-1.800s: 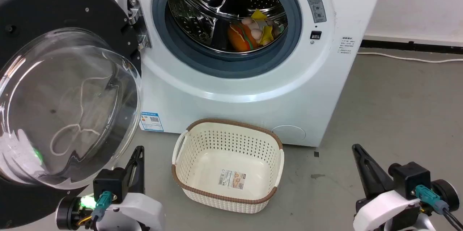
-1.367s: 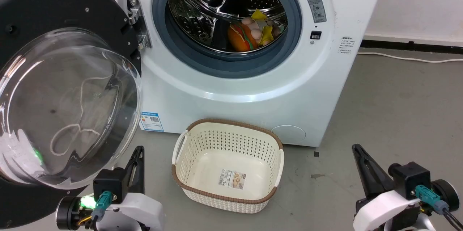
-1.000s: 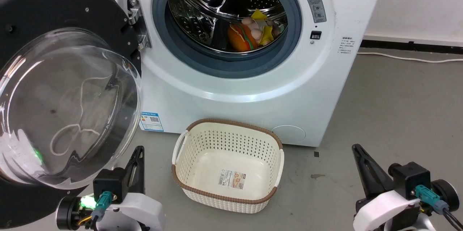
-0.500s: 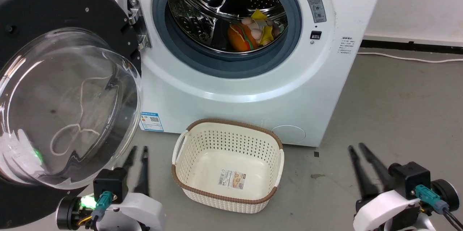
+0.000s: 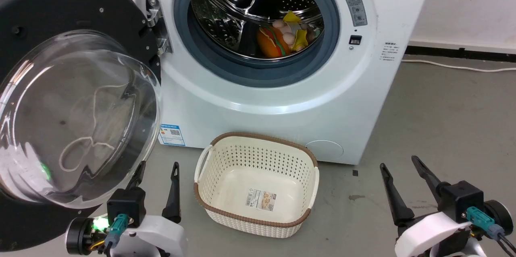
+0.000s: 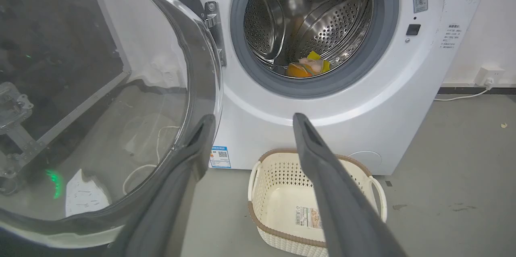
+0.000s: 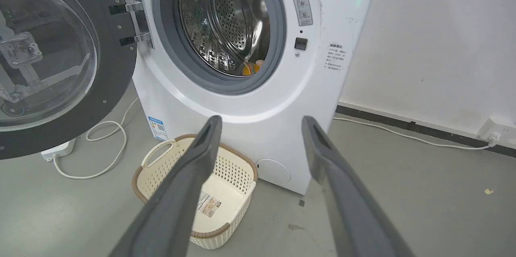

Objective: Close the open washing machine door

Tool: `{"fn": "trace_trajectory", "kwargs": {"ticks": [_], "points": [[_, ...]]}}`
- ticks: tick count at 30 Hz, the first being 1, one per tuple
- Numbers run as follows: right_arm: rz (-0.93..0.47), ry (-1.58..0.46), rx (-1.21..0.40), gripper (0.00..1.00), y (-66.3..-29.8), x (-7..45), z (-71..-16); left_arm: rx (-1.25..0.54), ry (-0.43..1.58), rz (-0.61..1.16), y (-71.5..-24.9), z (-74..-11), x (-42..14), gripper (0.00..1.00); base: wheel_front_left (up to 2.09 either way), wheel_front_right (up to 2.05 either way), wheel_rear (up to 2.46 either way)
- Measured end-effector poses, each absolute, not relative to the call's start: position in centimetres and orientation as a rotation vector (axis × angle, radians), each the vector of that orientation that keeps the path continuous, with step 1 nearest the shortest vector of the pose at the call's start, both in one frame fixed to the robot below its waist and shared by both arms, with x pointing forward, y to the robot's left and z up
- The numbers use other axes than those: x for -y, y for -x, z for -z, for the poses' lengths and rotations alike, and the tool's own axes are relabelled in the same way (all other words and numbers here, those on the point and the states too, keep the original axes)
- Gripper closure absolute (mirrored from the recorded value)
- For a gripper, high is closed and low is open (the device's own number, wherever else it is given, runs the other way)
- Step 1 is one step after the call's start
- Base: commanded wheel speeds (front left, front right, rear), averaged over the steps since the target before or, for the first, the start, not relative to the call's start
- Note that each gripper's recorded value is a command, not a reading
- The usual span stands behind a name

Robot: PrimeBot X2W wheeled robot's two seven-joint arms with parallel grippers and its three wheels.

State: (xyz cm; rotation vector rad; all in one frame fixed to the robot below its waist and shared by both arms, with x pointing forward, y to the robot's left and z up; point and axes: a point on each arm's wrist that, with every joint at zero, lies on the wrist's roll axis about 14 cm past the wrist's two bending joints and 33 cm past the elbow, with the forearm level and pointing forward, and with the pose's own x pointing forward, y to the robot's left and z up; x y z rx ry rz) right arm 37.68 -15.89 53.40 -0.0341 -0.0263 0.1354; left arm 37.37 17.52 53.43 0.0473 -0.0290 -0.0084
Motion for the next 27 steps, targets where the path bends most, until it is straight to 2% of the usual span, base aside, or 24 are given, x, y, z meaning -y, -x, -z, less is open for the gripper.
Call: {"fn": "trace_trajectory", "kwargs": {"ticks": [11,27], "points": [[-0.187,0.017,0.046,0.0,-38.2,14.1,-53.6,0.059,-0.051,-0.037,-36.3,-54.1,-19.0,0.0,0.0,0.0,0.0],[-0.354,-0.003,0.02,0.0,-38.8,8.5,-52.2,0.09,-0.06,-0.172,-33.5,-54.5,-22.8,0.0,0.0,0.0,0.0]]}}
